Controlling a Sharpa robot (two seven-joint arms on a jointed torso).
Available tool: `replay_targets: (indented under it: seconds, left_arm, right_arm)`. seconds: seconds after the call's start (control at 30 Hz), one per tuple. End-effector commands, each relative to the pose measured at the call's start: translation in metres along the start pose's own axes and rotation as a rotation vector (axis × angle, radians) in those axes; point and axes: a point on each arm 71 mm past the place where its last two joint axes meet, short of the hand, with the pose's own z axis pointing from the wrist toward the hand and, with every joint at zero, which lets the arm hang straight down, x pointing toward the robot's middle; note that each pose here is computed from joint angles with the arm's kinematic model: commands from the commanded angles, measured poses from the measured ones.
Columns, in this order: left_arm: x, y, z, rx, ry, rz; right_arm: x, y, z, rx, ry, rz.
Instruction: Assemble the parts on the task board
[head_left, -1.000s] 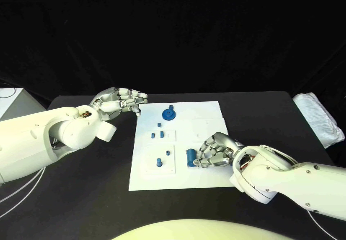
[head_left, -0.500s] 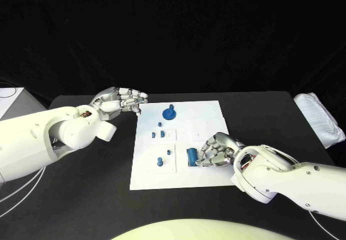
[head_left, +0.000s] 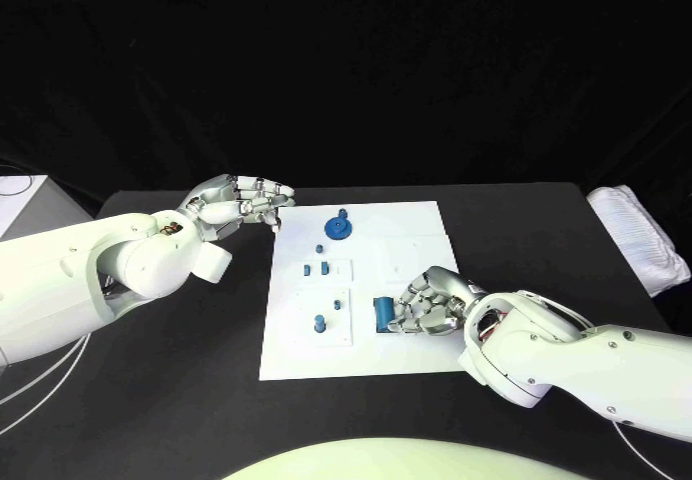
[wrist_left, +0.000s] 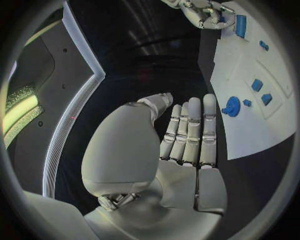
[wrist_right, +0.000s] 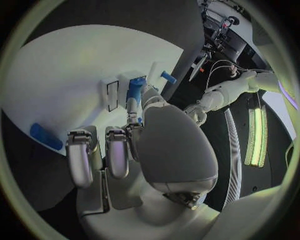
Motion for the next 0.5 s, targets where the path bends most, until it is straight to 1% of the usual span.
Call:
replay_targets:
  seconds: [0.03, 0.27, 0.5]
  left_arm:
    - [0.0020, -0.0002, 0.0003, 0.003, 0.018, -0.011]
    - [0.0022, -0.0002, 0.0003, 0.003, 0.019, -0.011]
    - [0.0024, -0.0002, 0.0005, 0.003, 0.019, -0.011]
  right_arm:
    - [0.0004, 0.0004, 0.0013, -0.013, -0.010, -0.014]
    - [0.0005, -0.0007, 0.0037, -0.010, -0.021, -0.025]
    - [0.0000, 0.0008, 0.0046, -0.022, -0.043, -0.046]
